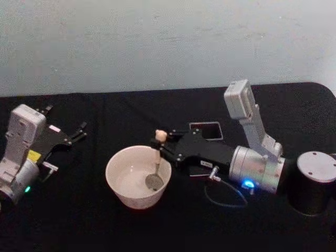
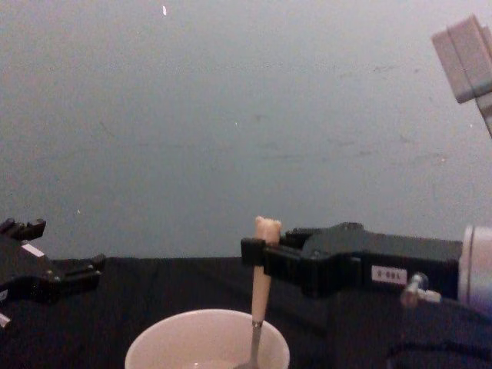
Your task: Pick up the stirring spoon with one hand, stir inside the cup, then place it back in its original position.
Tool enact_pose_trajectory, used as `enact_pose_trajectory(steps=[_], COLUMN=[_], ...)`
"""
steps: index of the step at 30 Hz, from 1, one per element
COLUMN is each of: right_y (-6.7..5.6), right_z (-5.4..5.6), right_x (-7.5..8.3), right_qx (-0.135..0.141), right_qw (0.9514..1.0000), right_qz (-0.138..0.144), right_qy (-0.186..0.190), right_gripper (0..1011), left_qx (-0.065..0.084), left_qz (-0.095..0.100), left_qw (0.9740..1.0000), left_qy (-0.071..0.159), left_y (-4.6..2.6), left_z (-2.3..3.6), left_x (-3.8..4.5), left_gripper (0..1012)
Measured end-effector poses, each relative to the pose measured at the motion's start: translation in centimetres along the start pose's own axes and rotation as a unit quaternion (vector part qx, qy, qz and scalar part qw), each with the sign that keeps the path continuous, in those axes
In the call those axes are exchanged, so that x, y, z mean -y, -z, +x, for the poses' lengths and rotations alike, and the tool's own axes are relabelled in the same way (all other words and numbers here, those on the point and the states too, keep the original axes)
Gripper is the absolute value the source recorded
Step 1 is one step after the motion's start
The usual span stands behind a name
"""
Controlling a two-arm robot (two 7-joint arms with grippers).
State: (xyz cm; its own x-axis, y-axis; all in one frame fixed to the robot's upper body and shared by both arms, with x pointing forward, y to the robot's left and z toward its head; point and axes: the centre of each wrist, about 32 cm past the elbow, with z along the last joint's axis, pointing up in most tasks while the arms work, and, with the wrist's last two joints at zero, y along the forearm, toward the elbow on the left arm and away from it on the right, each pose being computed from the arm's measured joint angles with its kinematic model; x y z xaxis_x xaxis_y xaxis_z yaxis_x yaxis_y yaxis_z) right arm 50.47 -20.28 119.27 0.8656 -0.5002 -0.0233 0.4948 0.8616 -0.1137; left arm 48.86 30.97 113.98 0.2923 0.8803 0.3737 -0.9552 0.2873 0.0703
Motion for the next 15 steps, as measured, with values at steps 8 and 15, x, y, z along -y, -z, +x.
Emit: enact_pose_trajectory(steps=[8,15], right_y=[0.1,-0.1], right_z=[-1.2,-1.9], right_x=[0.1,-0.8], right_qx=[-0.006,-0.008], right_qw=[0.9996,0.9992], right_qz=[-0.003,-0.001], right_qy=[-0.028,-0.038], right_gripper=[208,208], left_qx=[0.000,0.000], left_qz=[0.000,0.000], left_qw=[1.0000,1.0000], left_qy=[0.000,0.000], left_y=[0.00,0.00], left_z=[0.00,0.00], left_x=[0.00,0.00], left_gripper=[1001,1001])
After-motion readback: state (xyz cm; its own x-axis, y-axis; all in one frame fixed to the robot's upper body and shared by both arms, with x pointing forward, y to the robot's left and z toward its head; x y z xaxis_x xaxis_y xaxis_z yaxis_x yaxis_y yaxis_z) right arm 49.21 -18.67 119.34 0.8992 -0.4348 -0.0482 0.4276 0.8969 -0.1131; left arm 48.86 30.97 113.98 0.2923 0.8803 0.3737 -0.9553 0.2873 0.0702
